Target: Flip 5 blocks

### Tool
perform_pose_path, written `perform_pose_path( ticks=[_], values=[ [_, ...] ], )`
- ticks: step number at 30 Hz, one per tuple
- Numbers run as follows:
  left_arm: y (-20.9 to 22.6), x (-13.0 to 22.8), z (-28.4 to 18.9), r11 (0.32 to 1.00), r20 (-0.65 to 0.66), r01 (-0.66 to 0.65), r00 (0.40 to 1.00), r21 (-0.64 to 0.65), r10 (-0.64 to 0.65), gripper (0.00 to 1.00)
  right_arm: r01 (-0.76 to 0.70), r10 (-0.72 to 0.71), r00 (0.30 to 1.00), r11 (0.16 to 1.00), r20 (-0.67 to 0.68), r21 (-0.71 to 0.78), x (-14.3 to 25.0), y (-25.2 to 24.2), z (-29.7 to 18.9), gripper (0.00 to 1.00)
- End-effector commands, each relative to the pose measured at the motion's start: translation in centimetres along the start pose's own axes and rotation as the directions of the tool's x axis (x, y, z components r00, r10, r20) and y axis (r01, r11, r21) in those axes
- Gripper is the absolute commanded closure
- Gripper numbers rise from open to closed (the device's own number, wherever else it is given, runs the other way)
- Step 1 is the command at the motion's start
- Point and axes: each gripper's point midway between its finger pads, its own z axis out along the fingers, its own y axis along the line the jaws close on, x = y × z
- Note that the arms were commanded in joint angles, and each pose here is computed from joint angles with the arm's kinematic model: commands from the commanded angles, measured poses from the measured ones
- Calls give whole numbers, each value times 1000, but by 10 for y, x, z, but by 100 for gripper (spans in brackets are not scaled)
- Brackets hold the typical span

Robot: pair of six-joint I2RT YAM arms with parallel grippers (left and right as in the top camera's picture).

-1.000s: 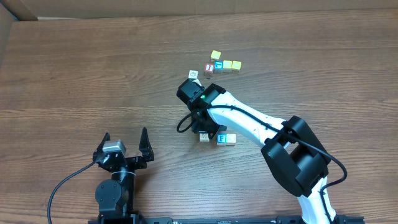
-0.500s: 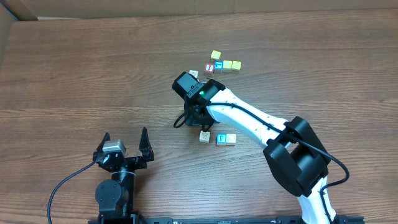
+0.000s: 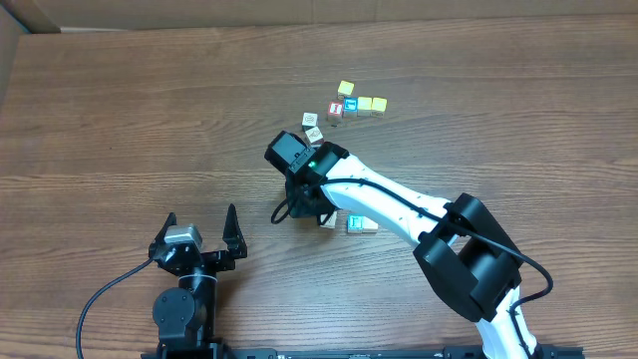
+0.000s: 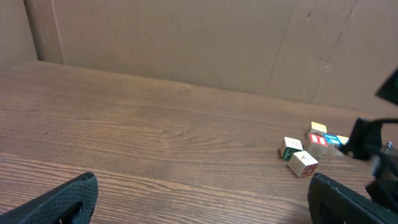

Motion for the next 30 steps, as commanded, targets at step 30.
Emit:
perform_pose_path(
  ticks=[30],
  values=[
    [-4,-1,0,1000,7,-19,1000,19,19,0,-35,44,995,995,-92,97,26,-24,-4,96]
  ],
)
